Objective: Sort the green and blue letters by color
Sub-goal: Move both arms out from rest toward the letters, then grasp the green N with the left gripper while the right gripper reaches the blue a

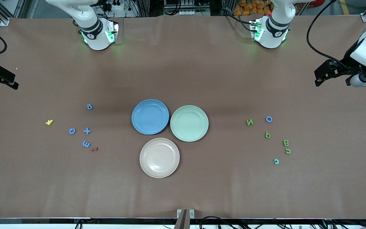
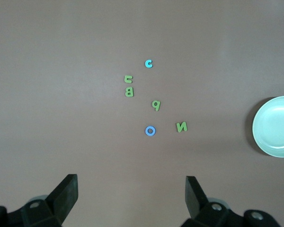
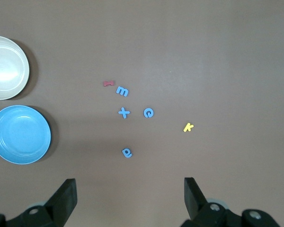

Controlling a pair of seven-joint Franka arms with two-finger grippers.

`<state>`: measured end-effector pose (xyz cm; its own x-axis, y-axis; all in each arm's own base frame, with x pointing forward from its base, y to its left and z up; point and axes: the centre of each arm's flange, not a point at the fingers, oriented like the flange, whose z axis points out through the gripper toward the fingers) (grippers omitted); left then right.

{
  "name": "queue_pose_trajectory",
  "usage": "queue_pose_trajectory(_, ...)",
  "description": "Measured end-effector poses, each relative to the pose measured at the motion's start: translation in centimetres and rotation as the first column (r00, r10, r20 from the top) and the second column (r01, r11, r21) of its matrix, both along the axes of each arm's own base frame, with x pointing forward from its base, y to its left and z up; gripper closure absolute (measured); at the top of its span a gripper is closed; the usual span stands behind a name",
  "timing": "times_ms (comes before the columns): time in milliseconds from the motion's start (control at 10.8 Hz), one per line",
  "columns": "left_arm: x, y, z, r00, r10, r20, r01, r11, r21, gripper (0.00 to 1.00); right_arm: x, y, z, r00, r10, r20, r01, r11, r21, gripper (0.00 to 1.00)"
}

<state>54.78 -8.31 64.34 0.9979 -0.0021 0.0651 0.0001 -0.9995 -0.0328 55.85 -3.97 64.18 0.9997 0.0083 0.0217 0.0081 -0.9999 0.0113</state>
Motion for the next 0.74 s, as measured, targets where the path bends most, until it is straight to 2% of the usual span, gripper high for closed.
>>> queue_pose_trajectory(93, 0.0, -0.1, -0.7, 1.000, -0.002, -0.018, 0.002, 1.000, 0.002, 0.00, 0.0, 0.0, 0.0, 1.000, 0.001, 0.000, -0.001, 1.000, 0.000, 0.00)
queue_pose_trajectory(372, 0.6, -1.0, -5.9, 0.996, -0.001, -0.085, -0.006, 0.996, -0.084, 0.00, 0.2, 0.8, -0.2, 1.000, 0.014, -0.005, -0.014, 1.000, 0.000, 0.00)
queue_pose_trajectory(651, 0.6, -3.5, -13.4, 0.995, 0.027, -0.095, -0.036, 0.995, -0.092, 0.00, 2.3, 3.6, -4.3, 0.995, 0.061, -0.073, -0.062, 0.998, -0.002, 0.00)
queue_pose_trajectory(744, 0.1, -5.1, -16.0, 0.995, 0.038, -0.088, -0.046, 0.995, -0.093, 0.00, 3.4, 4.6, -5.9, 0.995, 0.072, -0.076, -0.073, 0.997, -0.004, 0.00)
